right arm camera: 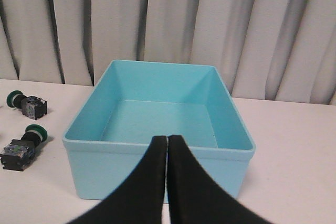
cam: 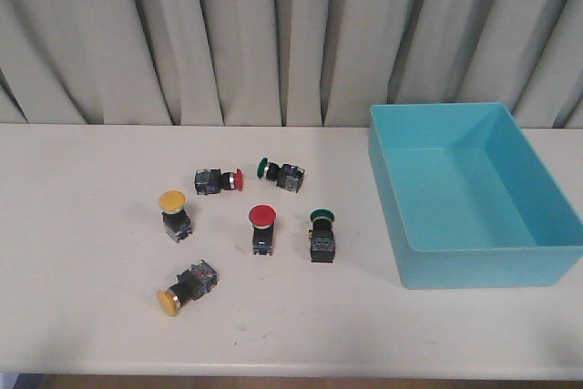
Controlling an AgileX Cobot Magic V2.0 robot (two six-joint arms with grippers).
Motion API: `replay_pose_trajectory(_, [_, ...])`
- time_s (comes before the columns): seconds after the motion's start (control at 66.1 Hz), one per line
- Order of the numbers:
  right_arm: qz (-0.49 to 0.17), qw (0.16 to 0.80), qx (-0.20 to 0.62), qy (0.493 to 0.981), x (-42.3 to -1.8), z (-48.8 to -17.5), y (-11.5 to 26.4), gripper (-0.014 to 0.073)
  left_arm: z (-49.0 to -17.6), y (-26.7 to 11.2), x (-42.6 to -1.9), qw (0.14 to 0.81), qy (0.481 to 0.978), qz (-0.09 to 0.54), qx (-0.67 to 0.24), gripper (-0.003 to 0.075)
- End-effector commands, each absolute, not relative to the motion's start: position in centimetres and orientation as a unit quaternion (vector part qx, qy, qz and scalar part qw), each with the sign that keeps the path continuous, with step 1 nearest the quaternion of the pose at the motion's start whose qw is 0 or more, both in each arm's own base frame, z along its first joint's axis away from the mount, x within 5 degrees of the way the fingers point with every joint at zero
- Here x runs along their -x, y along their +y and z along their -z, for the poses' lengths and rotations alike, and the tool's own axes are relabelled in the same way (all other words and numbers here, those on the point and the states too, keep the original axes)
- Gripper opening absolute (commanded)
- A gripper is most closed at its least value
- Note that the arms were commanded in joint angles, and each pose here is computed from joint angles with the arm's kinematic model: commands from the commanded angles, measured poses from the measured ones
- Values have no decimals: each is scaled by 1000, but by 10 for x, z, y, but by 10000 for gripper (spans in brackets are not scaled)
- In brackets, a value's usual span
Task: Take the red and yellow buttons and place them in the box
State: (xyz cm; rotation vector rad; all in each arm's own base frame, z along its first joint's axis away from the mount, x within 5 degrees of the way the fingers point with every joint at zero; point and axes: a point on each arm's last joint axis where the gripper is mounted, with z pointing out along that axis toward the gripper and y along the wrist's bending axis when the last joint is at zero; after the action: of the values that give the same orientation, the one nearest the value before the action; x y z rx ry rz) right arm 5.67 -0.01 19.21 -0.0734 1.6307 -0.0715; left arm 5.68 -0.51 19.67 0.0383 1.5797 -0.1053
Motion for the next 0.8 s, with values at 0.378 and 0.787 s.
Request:
replay_pose_trajectory(0.378, [7, 765, 7, 644, -41, -289, 1, -3, -287, -3, -42, 762, 646, 41, -22, -6])
replay_pose_trajectory(0.787, [27, 606, 29, 794, -92, -333, -1, -3, -328, -3, -96, 569, 822, -3, -27, -6])
